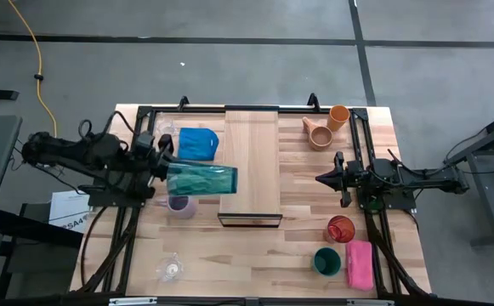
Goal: Stack small to large cups/mugs on shelf
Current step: Put the blue cup on the shelf
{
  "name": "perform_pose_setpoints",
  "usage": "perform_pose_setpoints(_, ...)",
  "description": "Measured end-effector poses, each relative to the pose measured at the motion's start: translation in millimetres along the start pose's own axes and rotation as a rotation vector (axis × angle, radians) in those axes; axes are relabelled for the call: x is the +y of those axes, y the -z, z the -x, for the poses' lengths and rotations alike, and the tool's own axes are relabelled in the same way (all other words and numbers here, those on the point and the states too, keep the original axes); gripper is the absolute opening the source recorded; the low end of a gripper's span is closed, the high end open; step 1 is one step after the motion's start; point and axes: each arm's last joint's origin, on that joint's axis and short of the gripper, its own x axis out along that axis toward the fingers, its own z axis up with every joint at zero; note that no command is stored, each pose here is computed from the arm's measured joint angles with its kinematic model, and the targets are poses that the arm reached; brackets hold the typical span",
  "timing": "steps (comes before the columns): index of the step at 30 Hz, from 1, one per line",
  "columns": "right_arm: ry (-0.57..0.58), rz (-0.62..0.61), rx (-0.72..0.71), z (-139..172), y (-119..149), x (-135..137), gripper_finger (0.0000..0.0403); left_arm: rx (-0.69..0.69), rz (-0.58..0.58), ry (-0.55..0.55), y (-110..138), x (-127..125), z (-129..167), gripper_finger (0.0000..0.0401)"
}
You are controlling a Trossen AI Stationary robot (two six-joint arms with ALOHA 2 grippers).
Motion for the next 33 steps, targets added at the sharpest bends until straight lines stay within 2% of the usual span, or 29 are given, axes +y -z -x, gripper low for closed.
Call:
perform_pose_setpoints(20, 0.000, 0.000, 0.000, 0.0, 0.0, 0.0, 0.0000, -0.079, -0.012, 0.010, -8.4, -1.1, 4.1, 0.0000)
perform_pose_setpoints(33, 0.000, 0.000, 0.000, 0.0, 0.1, 0.0, 0.0000, -0.074, -0.033, 0.006, -7.9, -0.8, 4.1, 0.0000)
